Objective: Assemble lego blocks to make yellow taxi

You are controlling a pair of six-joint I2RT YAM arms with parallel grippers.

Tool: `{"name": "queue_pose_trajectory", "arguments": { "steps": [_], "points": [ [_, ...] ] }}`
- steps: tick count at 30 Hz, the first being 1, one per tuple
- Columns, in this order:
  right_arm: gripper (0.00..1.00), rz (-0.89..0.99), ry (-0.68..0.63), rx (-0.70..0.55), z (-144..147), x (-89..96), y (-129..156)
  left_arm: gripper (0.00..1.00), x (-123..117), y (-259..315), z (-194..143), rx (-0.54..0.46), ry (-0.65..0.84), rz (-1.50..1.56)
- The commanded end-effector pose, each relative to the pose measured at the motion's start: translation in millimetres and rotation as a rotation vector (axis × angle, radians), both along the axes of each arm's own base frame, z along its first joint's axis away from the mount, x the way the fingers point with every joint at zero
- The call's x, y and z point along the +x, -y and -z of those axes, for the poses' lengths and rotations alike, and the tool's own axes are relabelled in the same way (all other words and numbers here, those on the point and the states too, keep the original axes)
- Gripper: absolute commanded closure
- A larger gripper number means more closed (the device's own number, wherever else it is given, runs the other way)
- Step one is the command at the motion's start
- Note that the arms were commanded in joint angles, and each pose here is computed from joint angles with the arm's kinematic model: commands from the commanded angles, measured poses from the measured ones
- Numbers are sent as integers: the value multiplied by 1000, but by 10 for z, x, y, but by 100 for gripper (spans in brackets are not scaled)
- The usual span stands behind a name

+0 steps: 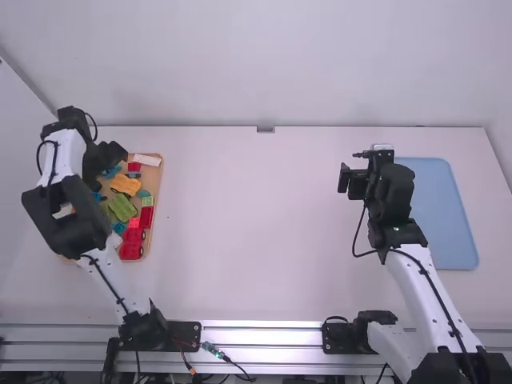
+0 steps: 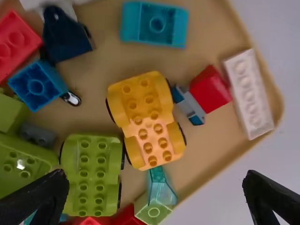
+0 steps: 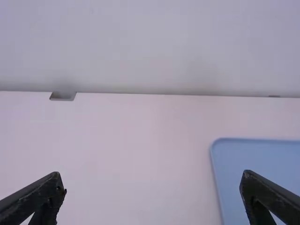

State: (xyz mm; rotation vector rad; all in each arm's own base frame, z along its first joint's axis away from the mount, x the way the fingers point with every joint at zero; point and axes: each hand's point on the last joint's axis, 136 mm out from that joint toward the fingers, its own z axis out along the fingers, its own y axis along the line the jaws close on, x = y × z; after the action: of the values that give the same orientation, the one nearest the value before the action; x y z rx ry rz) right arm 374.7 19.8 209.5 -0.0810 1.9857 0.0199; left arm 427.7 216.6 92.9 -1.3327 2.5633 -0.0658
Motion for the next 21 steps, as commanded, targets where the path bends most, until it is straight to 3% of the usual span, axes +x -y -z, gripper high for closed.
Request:
{"name": "queue_pose_trajectory", "arguments": {
  "steps": [1,15,18,21],
  "points": [
    [1,3,26,4,-129,44,-4,1,35,63,106,-29,-17,13],
    [1,3,26,4,-128,43,-5,1,-7,167,166,-77,-48,-60],
    [1,3,26,5,-128,43,-5,11,35,238,161,-101,-33,-42],
    [1,3,26,4,-128,43,-5,15,41,252,158,-114,-27,-42]
  ]
}}
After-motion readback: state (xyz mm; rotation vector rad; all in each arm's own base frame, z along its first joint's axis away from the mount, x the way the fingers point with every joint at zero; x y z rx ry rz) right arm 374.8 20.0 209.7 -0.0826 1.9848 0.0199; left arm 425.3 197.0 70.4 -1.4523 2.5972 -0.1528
